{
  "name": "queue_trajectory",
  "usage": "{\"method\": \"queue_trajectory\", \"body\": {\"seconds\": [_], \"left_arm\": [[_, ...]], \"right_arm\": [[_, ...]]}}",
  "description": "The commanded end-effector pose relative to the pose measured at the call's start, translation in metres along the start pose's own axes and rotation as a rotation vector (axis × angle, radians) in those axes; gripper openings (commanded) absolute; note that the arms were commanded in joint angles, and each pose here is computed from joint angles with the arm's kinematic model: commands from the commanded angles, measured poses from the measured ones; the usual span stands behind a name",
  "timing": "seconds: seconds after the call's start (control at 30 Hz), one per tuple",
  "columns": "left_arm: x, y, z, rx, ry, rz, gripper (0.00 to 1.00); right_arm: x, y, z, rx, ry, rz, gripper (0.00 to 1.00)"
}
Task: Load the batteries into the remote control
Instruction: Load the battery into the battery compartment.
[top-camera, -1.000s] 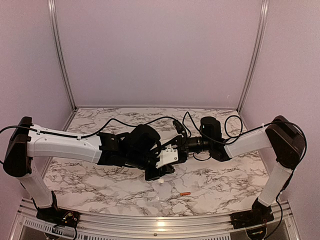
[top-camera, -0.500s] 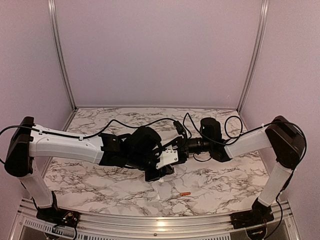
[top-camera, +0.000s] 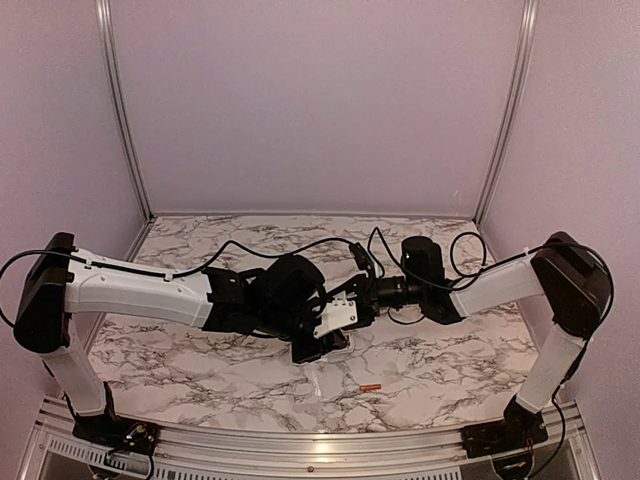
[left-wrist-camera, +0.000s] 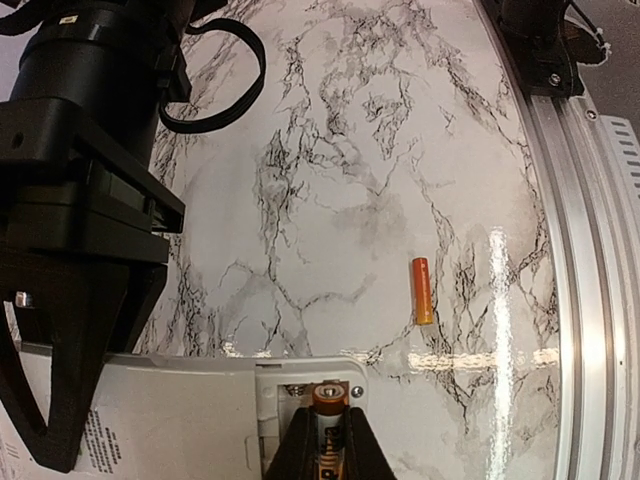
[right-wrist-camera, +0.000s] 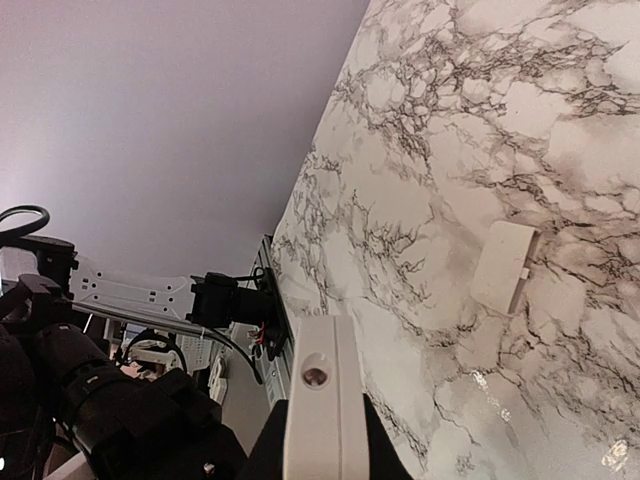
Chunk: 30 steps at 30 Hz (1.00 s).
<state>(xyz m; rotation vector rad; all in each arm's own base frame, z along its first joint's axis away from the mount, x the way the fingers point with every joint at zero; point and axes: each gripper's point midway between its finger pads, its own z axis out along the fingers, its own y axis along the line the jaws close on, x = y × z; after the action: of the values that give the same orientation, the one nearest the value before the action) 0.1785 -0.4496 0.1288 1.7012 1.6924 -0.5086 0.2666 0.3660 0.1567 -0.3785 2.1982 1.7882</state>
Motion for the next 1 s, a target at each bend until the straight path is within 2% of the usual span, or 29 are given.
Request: {"method": "queue_trajectory", "body": {"seconds": [0.0,0.97], "left_arm": [[0.095,-0.015,0.016,0.058,0.327,-0.061,0.00],[0.146,-0.007,0.044,0.005,0.562,-0.058,0.00]], "right_arm": [[-0.015,0.048,-0.014,-0.109,-0.019,-0.063,0.00],[-0.016,0.044,-0.015,-0.104,-0.031,-0.021,0.00]]}}
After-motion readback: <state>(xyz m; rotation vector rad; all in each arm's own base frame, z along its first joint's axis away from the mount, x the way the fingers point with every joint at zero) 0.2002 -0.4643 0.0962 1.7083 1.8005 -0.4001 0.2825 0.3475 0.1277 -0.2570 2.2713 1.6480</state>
